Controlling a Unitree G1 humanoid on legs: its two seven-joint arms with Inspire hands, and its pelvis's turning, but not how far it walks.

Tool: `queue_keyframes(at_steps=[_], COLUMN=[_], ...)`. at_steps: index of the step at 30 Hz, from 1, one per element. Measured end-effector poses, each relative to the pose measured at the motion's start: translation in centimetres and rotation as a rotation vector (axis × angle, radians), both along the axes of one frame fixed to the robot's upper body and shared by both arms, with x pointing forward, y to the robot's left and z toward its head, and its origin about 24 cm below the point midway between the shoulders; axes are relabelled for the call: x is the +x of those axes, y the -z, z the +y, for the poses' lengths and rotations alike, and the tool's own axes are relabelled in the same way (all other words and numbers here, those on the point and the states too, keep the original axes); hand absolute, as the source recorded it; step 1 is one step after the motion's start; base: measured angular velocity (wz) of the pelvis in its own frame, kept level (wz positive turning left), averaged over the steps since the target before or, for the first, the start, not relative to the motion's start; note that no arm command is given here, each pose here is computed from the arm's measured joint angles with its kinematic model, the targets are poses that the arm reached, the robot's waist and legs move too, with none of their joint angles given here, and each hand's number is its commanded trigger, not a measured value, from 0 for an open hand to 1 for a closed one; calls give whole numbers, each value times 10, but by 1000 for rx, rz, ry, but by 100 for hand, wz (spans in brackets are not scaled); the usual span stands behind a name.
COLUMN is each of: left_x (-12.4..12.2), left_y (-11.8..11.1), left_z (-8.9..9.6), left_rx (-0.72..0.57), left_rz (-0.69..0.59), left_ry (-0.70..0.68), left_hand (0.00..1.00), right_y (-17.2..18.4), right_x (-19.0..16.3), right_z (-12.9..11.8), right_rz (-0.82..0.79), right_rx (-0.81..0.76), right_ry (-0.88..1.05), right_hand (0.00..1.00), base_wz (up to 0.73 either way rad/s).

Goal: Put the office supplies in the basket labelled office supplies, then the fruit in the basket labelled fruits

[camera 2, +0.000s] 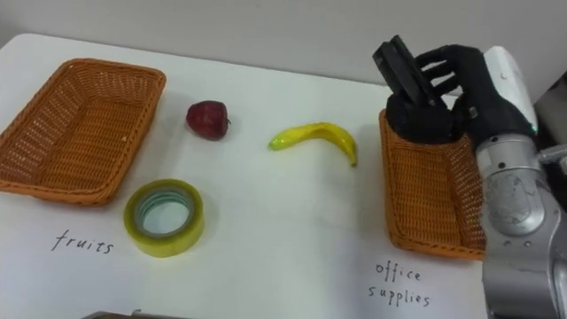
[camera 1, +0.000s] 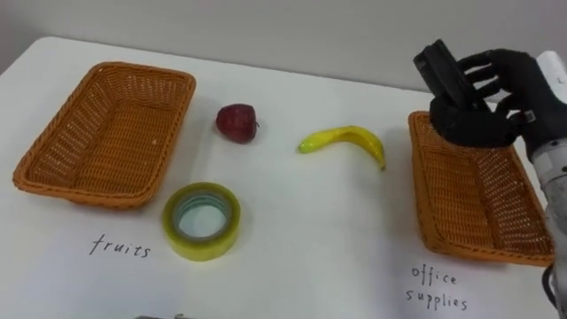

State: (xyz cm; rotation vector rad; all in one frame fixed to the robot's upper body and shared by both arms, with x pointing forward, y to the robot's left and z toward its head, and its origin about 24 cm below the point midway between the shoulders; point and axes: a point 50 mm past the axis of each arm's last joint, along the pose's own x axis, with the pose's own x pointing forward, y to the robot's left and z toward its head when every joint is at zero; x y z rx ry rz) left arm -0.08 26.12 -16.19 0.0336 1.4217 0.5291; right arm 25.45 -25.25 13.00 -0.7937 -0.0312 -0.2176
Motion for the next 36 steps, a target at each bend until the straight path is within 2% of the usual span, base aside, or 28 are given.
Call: queue_keyframes(at_steps=[9,15,17,23,35,36], left_x=[-2,-5,-5,-8,-5,-5], left_y=[0,0,0,-1,-2,-2], left_z=[-1,-1,0,1,2,2], left_rx=[-18,-13,-8,-4,3,3], left_rz=[-6,2,1,9,0,-1], left_ry=[-9,-12,-9,-8,-7,-7], left_hand=[0,0,0,0,0,0], right_y=[-1,12,23,50,75,75], right_x=[-3,-3,-2,-3,-18,-18], right_z=[-10,-16,-20,-30,-36,-36], right_rz=[-36,-3,28,137,227,227], right_rx=[19,51,103,128,136,135], right_ry=[66,87,100,149,199,199], right_hand=[100,100,100,100,100,72], base_wz=[0,0,0,-2,1,0])
